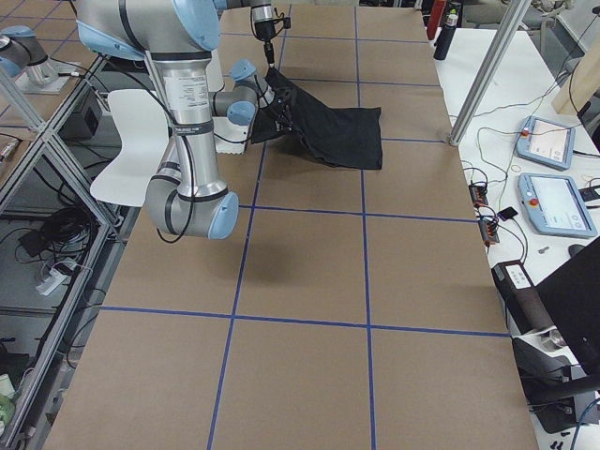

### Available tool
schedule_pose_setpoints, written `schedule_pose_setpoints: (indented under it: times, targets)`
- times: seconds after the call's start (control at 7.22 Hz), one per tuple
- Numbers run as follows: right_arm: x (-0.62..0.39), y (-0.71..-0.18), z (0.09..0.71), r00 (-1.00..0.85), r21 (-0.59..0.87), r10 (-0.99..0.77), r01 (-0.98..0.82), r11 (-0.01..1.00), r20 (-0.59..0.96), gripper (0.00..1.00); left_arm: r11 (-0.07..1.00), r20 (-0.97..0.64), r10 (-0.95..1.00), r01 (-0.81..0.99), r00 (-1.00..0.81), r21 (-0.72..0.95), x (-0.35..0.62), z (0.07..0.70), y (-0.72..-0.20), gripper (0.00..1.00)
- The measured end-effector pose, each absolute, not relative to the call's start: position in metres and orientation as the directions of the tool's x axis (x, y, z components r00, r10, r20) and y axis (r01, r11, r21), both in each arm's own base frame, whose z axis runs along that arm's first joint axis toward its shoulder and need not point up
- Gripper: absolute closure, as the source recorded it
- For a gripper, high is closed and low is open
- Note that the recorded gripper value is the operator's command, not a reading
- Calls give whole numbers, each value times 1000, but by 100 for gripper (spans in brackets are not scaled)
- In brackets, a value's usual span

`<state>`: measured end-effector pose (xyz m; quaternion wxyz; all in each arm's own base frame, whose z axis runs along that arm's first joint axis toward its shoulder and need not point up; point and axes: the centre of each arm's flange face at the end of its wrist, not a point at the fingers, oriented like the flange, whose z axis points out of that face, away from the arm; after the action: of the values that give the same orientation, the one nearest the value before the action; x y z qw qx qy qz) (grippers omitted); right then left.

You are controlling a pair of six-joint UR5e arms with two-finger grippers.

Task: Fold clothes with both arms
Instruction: 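Lift the near edge with both grippers and fold it away from the robot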

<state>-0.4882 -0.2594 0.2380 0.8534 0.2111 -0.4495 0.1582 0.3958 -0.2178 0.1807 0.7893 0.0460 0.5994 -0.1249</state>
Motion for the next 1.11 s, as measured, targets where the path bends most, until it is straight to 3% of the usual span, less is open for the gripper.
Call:
schedule_pose_setpoints:
  times: [0.42, 1.11]
  targets:
    - [-505, -319, 228, 554, 224, 136, -533, 816, 822, 100, 934, -950, -109, 356, 292, 3, 405, 171, -284, 100]
    - [-515, -395, 250, 603, 249, 217, -594, 765, 768, 100, 864, -892, -56, 469, 448, 181, 410, 178, -436, 100]
